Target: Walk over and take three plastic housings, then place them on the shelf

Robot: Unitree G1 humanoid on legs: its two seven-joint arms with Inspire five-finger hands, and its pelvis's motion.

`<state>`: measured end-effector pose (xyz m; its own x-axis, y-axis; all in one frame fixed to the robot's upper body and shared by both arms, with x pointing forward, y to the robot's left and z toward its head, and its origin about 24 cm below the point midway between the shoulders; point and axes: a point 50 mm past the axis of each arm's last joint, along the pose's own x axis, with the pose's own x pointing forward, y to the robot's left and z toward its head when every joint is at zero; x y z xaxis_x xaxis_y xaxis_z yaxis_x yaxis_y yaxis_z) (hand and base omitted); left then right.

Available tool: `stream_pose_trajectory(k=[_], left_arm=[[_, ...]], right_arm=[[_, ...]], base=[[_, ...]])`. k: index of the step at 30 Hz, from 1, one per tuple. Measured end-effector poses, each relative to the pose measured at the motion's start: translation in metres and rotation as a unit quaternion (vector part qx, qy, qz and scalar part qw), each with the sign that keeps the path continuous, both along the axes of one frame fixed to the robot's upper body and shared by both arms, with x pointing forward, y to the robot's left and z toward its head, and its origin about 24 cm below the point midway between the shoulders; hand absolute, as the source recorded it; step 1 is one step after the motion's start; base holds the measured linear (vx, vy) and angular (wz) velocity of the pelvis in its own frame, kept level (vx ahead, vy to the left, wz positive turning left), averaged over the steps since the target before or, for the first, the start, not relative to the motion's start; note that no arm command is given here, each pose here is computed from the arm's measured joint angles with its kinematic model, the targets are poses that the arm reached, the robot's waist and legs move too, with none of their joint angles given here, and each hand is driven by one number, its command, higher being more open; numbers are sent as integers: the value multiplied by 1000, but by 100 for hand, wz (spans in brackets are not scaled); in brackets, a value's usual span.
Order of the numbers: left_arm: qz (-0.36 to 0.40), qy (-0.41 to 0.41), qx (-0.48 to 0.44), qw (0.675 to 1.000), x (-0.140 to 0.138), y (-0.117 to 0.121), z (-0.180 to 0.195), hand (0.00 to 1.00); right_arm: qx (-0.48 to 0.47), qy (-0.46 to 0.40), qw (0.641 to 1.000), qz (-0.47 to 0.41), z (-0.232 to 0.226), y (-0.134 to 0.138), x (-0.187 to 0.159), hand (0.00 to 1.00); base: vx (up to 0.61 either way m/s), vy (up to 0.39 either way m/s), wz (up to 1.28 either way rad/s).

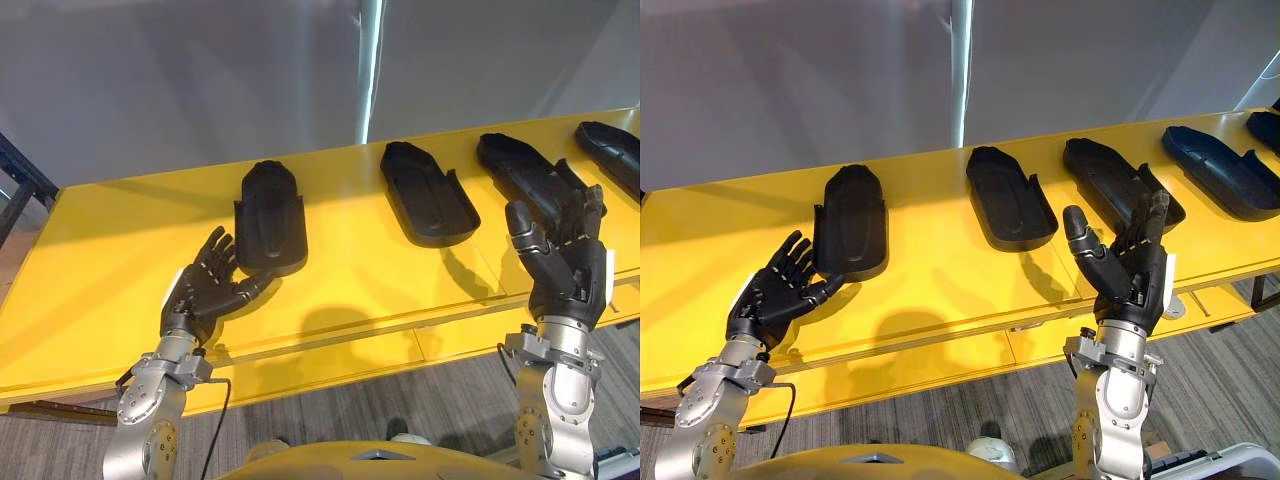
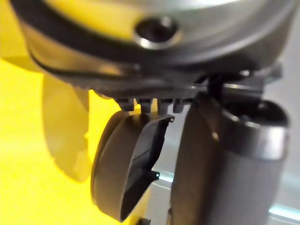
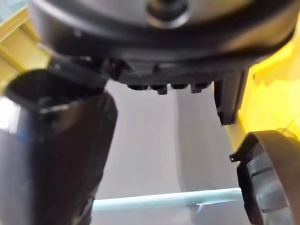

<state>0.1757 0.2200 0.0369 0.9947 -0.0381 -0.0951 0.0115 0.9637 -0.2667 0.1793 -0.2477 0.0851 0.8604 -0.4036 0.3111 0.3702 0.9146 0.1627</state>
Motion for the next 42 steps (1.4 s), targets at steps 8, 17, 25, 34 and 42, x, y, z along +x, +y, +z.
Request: stream_pose_trajectory(k=[8,17,25,34,42], left_arm=[[-13,5,-5,1000,1,-5,-2,100],[88,31,39,995,0,9,-3,100],[370,-54,109,921,-13,51,31,100],[366,-145,115,912,-10,32,59,100],[319,-157,98,929,-7,24,59,100]], right_arm=[[1,0,1000,-1,0,0,0,100],[4,4,1000,-8,-2,0,0,100],[23,0,996,81,-6,22,6,100],[36,-54,952,298,8,91,30,100],[82,31,929,359,-20,135,46,100]], base=[[0,0,0],[0,0,0],[-7,1,8],[-14,8,9],[-4,-1,13]])
